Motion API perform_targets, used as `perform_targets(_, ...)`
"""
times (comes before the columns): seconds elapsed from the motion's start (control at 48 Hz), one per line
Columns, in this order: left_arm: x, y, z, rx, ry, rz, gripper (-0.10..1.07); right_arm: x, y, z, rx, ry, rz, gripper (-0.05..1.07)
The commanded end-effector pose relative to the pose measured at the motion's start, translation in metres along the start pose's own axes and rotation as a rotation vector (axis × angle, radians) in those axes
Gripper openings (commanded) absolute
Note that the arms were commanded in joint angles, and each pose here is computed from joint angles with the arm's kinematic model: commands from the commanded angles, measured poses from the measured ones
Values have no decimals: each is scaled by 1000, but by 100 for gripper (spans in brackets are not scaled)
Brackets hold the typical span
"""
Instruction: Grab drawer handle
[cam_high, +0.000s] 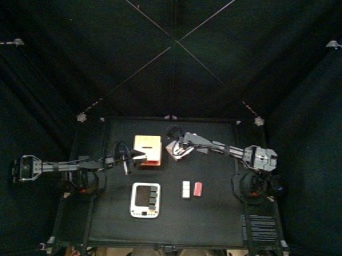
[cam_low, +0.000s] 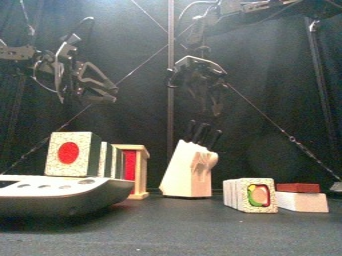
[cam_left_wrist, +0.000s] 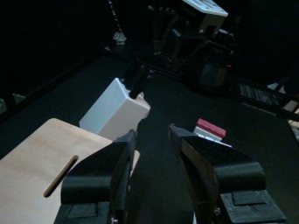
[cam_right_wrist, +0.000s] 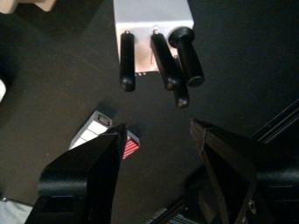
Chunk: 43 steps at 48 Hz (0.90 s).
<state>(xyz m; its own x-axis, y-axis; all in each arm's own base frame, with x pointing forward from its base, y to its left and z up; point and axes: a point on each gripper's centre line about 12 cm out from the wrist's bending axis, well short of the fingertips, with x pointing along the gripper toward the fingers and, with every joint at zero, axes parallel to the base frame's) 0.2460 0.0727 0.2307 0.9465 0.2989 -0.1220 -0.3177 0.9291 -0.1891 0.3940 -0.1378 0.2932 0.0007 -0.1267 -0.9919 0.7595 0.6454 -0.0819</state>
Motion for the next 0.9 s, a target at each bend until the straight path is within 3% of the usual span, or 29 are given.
perform_targets(0.0, 1, -2, 5, 3, -14, -6, 76, -35, -1, -6, -7, -116, 45, 92)
perform_targets(0.208, 0, -3, 6, 13, -19, -15, 76, -68, 12, -23, -61, -304, 119, 92)
perform_targets(0.458, -1, -4, 7, 12, -24, -16, 76, -85, 22, -54, -92, -510, 277, 92)
perform_targets(0.667, -1, -1, 7, 9, -27, -7, 76, -79, 39, -78, -138, -674, 473, 92)
perform_targets(0.875, -1, -1, 6, 8, -27, -7, 69, -55, 42, -91, -164, -805, 638, 92)
